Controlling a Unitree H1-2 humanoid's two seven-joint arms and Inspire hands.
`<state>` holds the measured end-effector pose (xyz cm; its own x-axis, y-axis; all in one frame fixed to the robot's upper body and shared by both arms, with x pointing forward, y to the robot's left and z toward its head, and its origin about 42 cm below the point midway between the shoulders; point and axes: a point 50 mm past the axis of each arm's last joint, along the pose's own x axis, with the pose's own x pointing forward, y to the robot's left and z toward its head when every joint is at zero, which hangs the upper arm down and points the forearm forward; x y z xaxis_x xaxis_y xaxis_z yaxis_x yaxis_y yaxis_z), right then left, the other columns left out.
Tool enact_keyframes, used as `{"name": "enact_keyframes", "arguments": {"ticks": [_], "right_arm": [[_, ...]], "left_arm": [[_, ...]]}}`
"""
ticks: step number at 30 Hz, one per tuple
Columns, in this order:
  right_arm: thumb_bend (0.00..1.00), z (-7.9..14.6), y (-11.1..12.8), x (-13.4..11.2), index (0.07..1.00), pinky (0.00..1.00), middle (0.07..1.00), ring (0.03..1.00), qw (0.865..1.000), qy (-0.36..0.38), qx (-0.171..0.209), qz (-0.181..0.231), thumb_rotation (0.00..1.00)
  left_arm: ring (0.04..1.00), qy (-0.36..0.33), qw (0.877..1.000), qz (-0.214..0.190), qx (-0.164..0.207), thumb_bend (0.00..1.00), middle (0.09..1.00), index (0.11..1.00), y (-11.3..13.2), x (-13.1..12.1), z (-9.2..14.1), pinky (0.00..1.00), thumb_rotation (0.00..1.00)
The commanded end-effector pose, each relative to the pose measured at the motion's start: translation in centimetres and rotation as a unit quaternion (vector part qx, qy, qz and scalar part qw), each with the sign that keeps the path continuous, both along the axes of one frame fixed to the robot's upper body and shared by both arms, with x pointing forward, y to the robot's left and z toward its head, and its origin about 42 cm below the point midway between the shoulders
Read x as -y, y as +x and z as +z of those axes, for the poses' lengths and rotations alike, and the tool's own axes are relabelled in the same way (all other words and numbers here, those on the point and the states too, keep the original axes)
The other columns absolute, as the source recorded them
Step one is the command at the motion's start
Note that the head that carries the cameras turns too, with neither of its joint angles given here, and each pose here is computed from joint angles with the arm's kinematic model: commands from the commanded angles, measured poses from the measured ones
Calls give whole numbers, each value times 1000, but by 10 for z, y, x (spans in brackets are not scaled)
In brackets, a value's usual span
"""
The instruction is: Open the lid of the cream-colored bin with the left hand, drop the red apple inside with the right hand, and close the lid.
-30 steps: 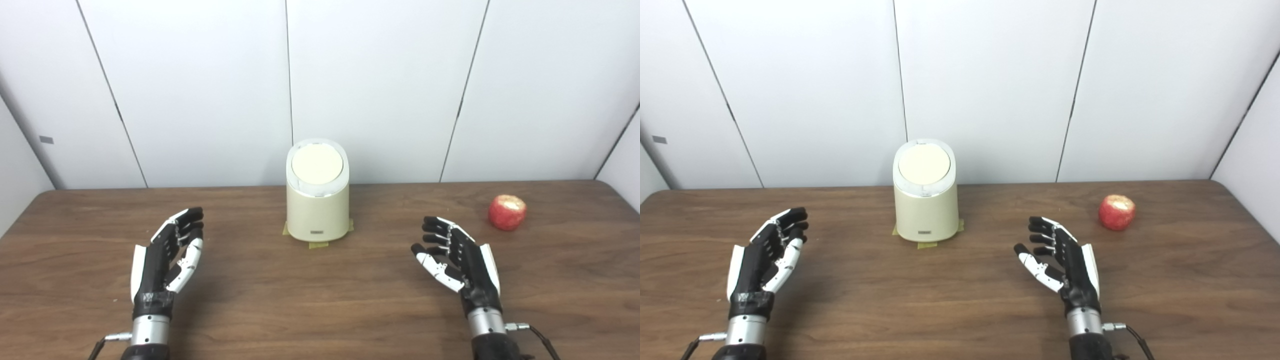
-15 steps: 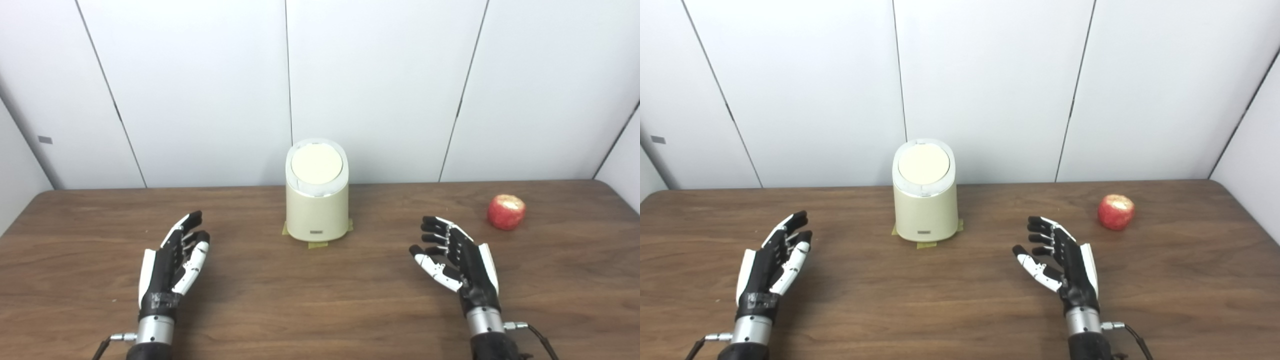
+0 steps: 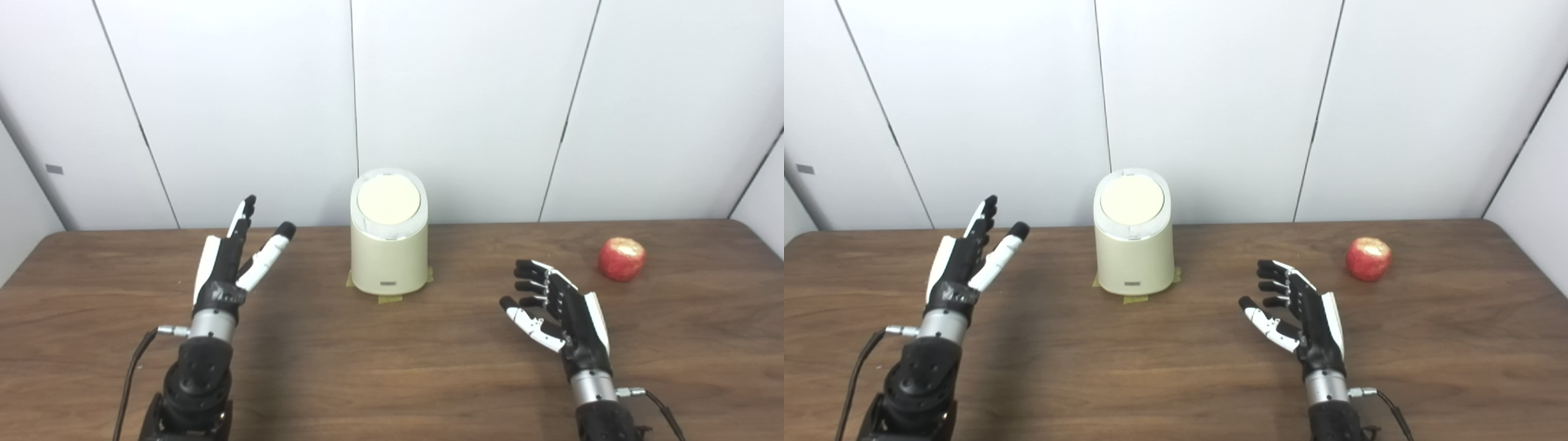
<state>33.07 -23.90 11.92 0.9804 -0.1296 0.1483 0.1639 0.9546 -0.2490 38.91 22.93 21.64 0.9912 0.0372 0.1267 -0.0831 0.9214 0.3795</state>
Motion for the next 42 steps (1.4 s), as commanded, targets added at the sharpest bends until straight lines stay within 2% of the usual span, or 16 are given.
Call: {"name": "enact_keyframes", "arguments": {"ticks": [1,8,11,17,20,26,32,38,42], "right_arm": [[235,15,7,-2,723,598,735,705,999,-8,38,3,189],[236,15,8,-3,722,594,732,704,999,-3,39,3,198],[240,15,7,-3,719,591,728,699,999,-9,39,0,206],[248,16,7,-4,716,585,726,695,999,-3,37,-2,210],[240,16,7,-4,716,587,727,696,999,-4,36,-1,190],[239,16,6,-5,723,595,733,703,999,-9,36,-1,211],[230,17,5,-5,722,591,730,698,999,-15,38,-1,199],[238,17,4,-7,716,580,722,691,999,-20,35,-3,240],[241,18,3,-8,717,591,723,695,999,-19,33,-3,238]], "left_arm": [[1000,17,999,2,37,766,1000,1000,14,13,34,1000,722],[1000,19,999,0,43,767,1000,1000,33,43,62,1000,658],[1000,41,998,4,52,768,1000,1000,40,58,72,1000,630],[1000,61,996,2,63,786,1000,1000,55,81,81,1000,569],[1000,74,995,8,62,781,1000,1000,60,88,83,1000,549],[1000,103,993,6,58,775,1000,1000,69,103,87,1000,560],[1000,127,989,3,70,785,1000,1000,74,115,89,1000,483],[1000,161,985,7,69,681,1000,1000,77,121,86,1000,401],[1000,175,982,10,70,709,1000,1000,79,124,83,1000,348]]}}
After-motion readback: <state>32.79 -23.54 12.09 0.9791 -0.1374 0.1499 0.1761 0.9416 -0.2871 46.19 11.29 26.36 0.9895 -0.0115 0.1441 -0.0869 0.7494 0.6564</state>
